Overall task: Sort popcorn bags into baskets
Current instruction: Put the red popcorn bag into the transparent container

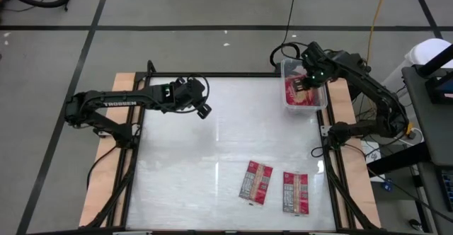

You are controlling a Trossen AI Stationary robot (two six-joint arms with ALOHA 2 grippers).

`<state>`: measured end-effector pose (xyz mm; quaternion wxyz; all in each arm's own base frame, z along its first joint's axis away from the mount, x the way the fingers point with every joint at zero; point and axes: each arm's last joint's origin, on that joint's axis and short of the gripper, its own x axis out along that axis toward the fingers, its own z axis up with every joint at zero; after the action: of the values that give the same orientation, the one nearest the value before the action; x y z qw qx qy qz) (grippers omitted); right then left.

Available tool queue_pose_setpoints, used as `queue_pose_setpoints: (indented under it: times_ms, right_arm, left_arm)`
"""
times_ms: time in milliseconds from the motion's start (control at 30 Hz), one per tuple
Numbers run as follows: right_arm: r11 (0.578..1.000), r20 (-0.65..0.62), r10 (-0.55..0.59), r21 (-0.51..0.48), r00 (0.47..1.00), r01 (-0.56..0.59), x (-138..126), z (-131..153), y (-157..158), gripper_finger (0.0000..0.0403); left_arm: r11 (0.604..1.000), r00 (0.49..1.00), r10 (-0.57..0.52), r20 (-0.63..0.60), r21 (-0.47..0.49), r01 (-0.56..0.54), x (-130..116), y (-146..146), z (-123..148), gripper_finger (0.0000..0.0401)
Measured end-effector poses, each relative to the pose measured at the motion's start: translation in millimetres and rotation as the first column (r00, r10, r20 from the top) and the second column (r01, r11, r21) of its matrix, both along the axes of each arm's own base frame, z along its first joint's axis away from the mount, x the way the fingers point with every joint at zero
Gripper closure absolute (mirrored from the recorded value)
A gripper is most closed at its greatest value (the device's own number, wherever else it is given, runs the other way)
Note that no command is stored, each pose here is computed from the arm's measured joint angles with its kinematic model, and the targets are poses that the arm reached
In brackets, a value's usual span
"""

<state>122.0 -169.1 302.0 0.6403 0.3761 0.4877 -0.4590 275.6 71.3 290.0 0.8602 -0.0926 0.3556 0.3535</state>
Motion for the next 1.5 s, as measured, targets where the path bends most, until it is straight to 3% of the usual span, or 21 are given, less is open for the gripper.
queue_pose_setpoints:
  times_ms: [167, 567, 833, 1100, 1267, 1500]
  right_arm:
    - [0.999, 0.059, 0.016, 0.034, 0.998, -0.018, 8.2, -5.4, -6.5, 0.0285]
    - [0.988, -0.042, 0.126, 0.097, 0.991, -0.122, 23.9, -37.8, -34.3, 0.0335]
    - [0.969, -0.180, 0.221, 0.156, 0.959, -0.194, 25.2, -54.7, -42.4, 0.0366]
    - [0.962, -0.364, 0.271, 0.145, 0.891, -0.233, 15.4, -53.7, -43.4, 0.0375]
    - [0.958, -0.190, 0.283, 0.108, 0.940, -0.267, 20.5, -47.8, -43.2, 0.0377]
    - [0.919, -0.158, 0.393, 0.096, 0.906, -0.382, 29.4, -51.1, -45.1, 0.0399]
  left_arm:
    - [1.000, 1.000, 0.008, 0.026, -0.001, -0.008, 1.4, 0.4, 1.3, 0.0258]
    - [0.998, 0.998, -0.043, 0.038, -0.043, 0.045, 3.2, -4.7, 0.9, 0.0258]
    - [0.996, 0.997, -0.072, 0.033, -0.047, 0.073, 4.6, -13.2, 0.5, 0.0258]
    - [0.996, 0.997, -0.078, 0.020, -0.049, 0.079, 4.0, -15.0, -0.4, 0.0258]
    - [0.996, 0.997, -0.077, 0.014, -0.050, 0.078, 3.6, -14.9, -0.7, 0.0258]
    - [0.996, 0.997, -0.075, 0.014, -0.048, 0.076, 3.6, -14.8, -0.6, 0.0258]
